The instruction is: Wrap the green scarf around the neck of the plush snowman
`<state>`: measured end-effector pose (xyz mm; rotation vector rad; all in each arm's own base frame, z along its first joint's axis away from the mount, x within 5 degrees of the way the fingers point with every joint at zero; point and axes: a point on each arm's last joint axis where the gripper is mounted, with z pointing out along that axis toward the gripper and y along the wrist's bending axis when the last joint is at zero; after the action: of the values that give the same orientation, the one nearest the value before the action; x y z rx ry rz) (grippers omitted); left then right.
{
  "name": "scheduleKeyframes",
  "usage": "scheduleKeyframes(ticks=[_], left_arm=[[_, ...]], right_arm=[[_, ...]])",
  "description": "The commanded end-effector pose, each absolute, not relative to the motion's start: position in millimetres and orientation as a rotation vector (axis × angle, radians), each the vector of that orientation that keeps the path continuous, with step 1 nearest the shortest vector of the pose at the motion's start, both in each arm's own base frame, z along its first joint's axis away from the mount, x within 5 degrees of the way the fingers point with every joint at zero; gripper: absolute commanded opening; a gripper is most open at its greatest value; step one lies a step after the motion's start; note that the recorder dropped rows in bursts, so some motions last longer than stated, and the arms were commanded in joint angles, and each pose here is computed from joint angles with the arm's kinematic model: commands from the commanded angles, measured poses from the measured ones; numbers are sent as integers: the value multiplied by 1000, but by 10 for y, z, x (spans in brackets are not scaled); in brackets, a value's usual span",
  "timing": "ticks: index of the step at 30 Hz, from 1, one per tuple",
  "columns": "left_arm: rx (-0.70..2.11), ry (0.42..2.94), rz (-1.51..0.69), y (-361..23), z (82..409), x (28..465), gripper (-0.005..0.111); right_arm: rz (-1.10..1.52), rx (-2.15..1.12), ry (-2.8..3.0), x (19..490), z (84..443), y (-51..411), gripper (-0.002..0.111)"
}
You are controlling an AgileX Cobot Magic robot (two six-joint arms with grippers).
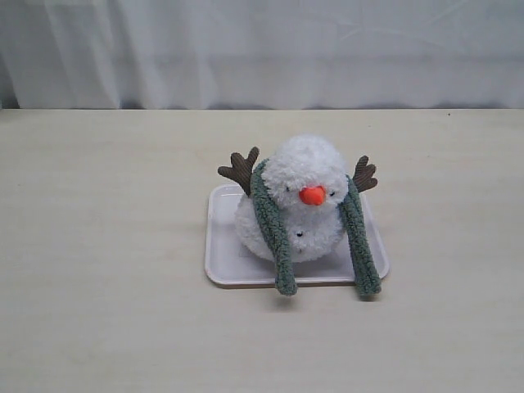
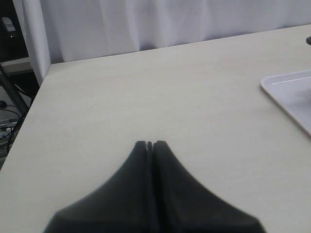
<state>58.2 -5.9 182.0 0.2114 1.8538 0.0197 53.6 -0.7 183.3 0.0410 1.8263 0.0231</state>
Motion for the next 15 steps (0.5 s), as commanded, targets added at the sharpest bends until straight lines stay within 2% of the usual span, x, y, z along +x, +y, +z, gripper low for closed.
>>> scheduleKeyframes(ticks=[1, 15], left_arm=[[215, 1847, 10, -65, 1818, 589, 0], [215, 1843, 10, -65, 1821, 590, 0]], right_arm=[[23, 41, 1828, 534, 1820, -6, 4], [23, 41, 1828, 534, 1820, -6, 4]])
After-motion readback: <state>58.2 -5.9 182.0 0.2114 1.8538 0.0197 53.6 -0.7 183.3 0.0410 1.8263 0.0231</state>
